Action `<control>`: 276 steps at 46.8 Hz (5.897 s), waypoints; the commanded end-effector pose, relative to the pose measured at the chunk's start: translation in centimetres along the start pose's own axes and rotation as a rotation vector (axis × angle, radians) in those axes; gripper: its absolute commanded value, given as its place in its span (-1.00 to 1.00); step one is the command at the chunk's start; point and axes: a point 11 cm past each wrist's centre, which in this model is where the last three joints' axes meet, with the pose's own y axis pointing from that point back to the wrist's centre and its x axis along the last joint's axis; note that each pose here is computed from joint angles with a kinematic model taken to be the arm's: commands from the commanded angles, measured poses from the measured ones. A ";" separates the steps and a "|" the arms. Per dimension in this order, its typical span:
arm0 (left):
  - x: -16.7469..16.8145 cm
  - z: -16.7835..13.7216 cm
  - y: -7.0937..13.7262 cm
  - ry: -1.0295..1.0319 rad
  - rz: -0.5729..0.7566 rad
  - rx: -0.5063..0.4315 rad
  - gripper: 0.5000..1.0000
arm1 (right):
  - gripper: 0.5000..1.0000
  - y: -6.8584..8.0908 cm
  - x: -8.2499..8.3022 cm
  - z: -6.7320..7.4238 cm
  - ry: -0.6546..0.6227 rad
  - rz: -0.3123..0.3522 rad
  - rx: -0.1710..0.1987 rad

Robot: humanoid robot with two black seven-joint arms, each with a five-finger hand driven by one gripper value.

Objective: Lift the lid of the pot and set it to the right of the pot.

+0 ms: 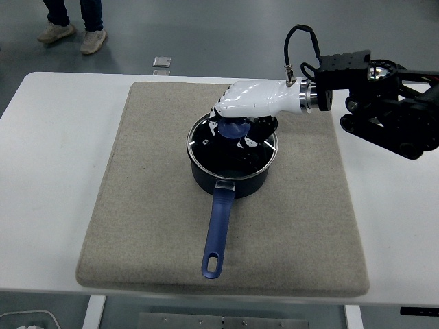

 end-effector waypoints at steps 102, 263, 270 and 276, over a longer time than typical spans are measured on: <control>0.0 0.0 0.0 0.000 0.000 0.000 1.00 | 0.36 -1.2 1.2 -1.3 0.006 0.020 0.041; 0.0 0.0 0.0 0.000 0.000 0.000 1.00 | -1.00 2.1 2.7 1.5 0.151 -0.101 -0.068; 0.0 0.0 0.0 0.000 0.000 0.000 1.00 | -1.00 2.6 3.2 2.4 0.160 -0.091 -0.100; 0.0 0.0 0.0 0.000 0.000 0.000 1.00 | -1.00 3.6 4.0 4.2 0.171 -0.078 -0.168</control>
